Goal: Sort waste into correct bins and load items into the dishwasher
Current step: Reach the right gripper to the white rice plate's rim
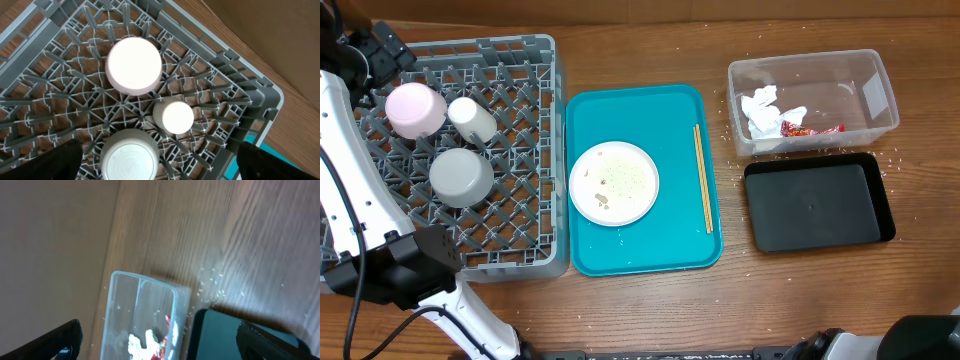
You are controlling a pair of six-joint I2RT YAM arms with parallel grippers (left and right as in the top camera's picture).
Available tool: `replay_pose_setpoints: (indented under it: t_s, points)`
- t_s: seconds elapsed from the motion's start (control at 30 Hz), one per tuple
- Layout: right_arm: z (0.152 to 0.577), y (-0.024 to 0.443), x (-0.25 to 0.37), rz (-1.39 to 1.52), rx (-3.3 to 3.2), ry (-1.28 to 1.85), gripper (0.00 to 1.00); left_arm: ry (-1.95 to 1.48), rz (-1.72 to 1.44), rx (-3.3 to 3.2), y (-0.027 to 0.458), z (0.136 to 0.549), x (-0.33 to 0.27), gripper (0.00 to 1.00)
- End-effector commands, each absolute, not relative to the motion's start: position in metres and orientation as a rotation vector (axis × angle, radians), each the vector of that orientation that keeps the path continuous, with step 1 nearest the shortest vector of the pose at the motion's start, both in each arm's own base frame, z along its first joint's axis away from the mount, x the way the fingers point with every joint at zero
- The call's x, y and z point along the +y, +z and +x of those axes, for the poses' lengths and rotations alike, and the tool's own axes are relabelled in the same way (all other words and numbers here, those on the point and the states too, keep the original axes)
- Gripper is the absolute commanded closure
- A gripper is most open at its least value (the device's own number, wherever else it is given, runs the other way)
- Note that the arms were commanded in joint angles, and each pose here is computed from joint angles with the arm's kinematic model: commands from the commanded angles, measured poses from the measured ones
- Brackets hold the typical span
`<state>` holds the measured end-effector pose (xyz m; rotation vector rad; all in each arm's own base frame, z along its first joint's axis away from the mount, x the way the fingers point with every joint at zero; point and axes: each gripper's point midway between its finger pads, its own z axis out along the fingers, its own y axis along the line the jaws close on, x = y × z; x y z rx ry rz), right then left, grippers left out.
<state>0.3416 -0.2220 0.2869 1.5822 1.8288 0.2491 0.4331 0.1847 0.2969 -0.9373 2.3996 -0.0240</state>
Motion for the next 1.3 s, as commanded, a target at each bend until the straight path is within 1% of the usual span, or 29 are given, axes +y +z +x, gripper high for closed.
replay_pose_setpoints:
  t_s: [0.0,0.1,0.13,0.17,0.2,0.27,0.33,0.37,0.47,0.57,0.63,0.67,0.7,0.73,0.8,0.97,1.17,1.27]
  points:
    - [0.345,0.316,-0.227,1.516,1.751,0.243,0.00,-0.048,-0.930,2.404,0.296,0.436,0.177,0.00]
    - [0.353,0.320,-0.218,1.476,1.765,0.328,0.00,-0.048,-0.930,2.404,0.296,0.436,0.177,0.00]
    - [0.356,0.318,-0.205,1.460,1.799,0.411,0.00,-0.048,-0.930,2.404,0.296,0.436,0.177,0.00]
    - [0.361,0.318,-0.181,1.425,1.852,0.571,0.00,-0.049,-0.930,2.404,0.296,0.436,0.177,0.00]
    - [0.363,0.319,-0.172,1.401,1.873,0.628,0.00,-0.049,-0.930,2.404,0.296,0.436,0.177,0.00]
    - [0.375,0.324,-0.136,1.197,1.978,0.769,0.00,-0.063,-0.925,2.403,0.297,0.437,0.175,0.00]
    - [0.382,0.326,-0.104,0.990,2.075,0.801,0.00,-0.073,-0.920,2.400,0.297,0.439,0.174,0.00]
    - [0.385,0.325,-0.088,0.904,2.118,0.801,0.00,-0.072,-0.920,2.398,0.298,0.439,0.175,0.00]
    - [0.396,0.319,-0.020,0.529,2.261,0.770,0.00,-0.072,-0.920,2.399,0.298,0.439,0.175,0.00]
    - [0.402,0.294,0.042,0.337,2.389,0.680,0.01,-0.070,-0.920,2.398,0.298,0.439,0.175,0.00]
    - [0.405,0.272,0.080,0.247,2.470,0.602,0.16,-0.070,-0.920,2.398,0.298,0.439,0.175,0.00]
    - [0.406,0.262,0.096,0.209,2.503,0.573,0.26,-0.070,-0.920,2.398,0.298,0.439,0.175,0.00]
    - [0.407,0.241,0.128,0.130,2.563,0.539,0.47,-0.070,-0.920,2.398,0.298,0.439,0.175,0.00]
    - [0.405,0.213,0.164,0.059,2.635,0.536,0.54,-0.070,-0.920,2.398,0.298,0.439,0.175,0.00]
    - [0.400,0.186,0.192,0.029,2.709,0.540,0.50,-0.070,-0.920,2.398,0.298,0.439,0.175,0.00]
    - [0.382,0.127,0.239,-0.079,2.866,0.522,0.48,-0.070,-0.920,2.398,0.298,0.439,0.175,0.00]
    - [0.361,0.079,0.269,-0.185,2.978,0.473,0.46,-0.070,-0.920,2.398,0.298,0.439,0.175,0.00]
    - [0.354,0.056,0.270,-0.216,3.020,0.360,0.46,-0.070,-0.920,2.398,0.298,0.439,0.175,0.00]
